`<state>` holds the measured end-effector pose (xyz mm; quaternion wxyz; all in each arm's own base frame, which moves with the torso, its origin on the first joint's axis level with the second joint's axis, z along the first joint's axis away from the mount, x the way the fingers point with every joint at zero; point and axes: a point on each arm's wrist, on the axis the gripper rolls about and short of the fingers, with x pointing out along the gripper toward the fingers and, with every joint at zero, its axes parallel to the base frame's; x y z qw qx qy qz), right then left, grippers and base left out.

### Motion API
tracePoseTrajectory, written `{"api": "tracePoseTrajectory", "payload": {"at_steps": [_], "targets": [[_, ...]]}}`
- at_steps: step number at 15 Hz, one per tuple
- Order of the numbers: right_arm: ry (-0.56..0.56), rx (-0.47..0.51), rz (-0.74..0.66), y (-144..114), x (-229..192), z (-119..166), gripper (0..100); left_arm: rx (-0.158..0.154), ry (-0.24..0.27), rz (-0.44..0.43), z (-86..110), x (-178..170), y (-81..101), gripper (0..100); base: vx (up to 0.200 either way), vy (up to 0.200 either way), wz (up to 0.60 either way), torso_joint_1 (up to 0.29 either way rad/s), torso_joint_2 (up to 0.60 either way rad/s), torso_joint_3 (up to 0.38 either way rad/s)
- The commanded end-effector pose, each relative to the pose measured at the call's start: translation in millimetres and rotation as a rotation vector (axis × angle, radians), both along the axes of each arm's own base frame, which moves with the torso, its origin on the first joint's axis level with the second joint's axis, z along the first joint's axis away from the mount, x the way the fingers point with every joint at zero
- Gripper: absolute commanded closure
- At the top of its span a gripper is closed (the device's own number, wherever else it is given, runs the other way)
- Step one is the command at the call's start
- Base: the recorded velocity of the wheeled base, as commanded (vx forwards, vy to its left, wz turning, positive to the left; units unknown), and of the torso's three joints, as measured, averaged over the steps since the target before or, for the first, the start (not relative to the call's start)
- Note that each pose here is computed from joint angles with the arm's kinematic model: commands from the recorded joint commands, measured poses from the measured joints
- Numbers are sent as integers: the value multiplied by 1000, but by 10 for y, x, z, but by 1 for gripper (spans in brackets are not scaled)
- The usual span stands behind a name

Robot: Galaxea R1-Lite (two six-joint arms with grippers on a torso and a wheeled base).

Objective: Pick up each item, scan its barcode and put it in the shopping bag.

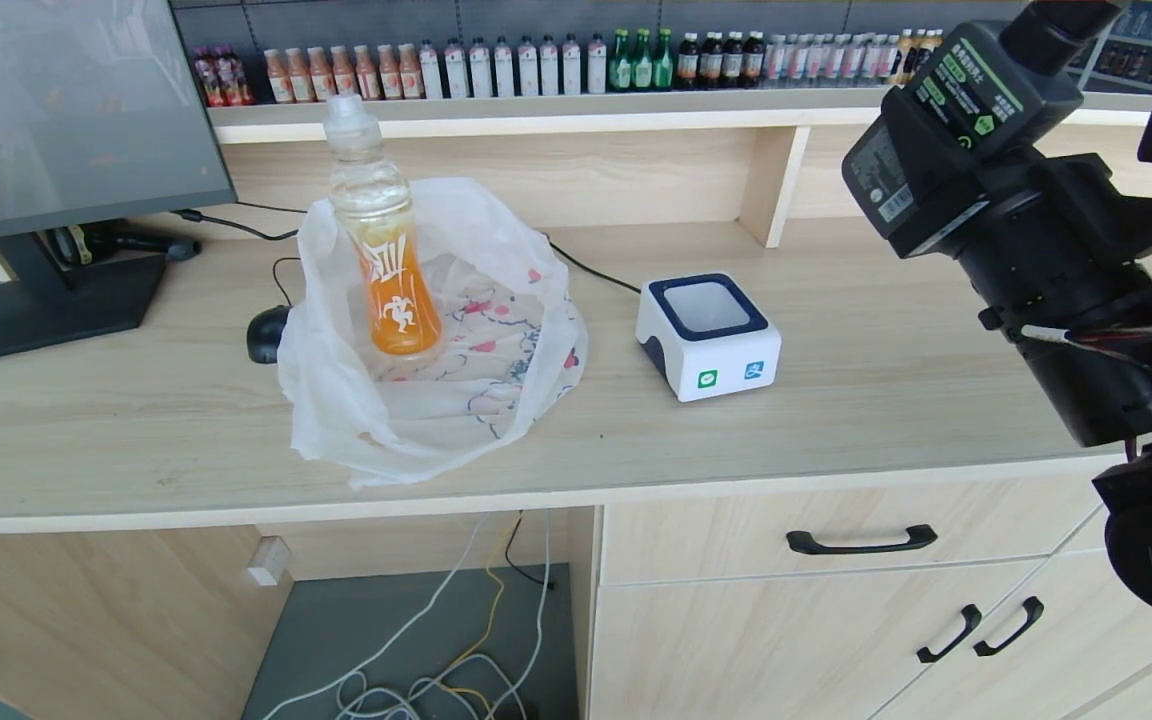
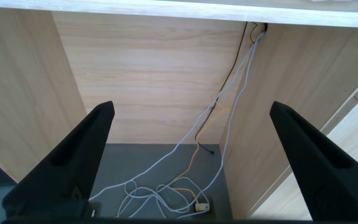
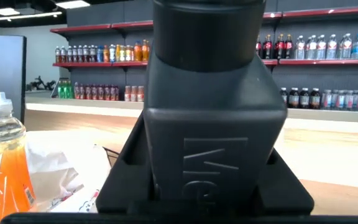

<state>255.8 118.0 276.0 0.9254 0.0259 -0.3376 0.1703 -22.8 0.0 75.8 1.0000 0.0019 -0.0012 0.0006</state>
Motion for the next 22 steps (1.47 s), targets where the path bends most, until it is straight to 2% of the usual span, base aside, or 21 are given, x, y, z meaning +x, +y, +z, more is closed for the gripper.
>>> {"api": "tracePoseTrajectory", "payload": {"at_steps": [1, 5, 12, 15, 17, 22], "targets": [[4, -2, 1, -1, -8, -11, 100, 1, -1, 0, 0, 0, 0, 0, 0, 0, 0, 0, 0, 0], [31, 26, -9, 16, 36, -51, 100, -1, -1, 0, 0, 0, 0, 0, 0, 0, 0, 0, 0, 0], [60, 21, -4, 23, 42, -126, 100, -4, -2, 0, 2, 0, 0, 0, 0, 200, 0, 2, 4, 4], [40, 70, -20, 30, 116, -43, 100, -2, -1, 0, 0, 0, 0, 0, 0, 200, 0, 2, 2, 4], [64, 116, -17, 64, 123, -63, 100, -4, -2, 0, 2, 0, 0, 0, 0, 200, 0, 2, 7, 2], [78, 120, -25, 78, 128, -92, 100, -1, -1, 0, 0, 0, 0, 0, 0, 200, 0, 4, 2, 3]]}}
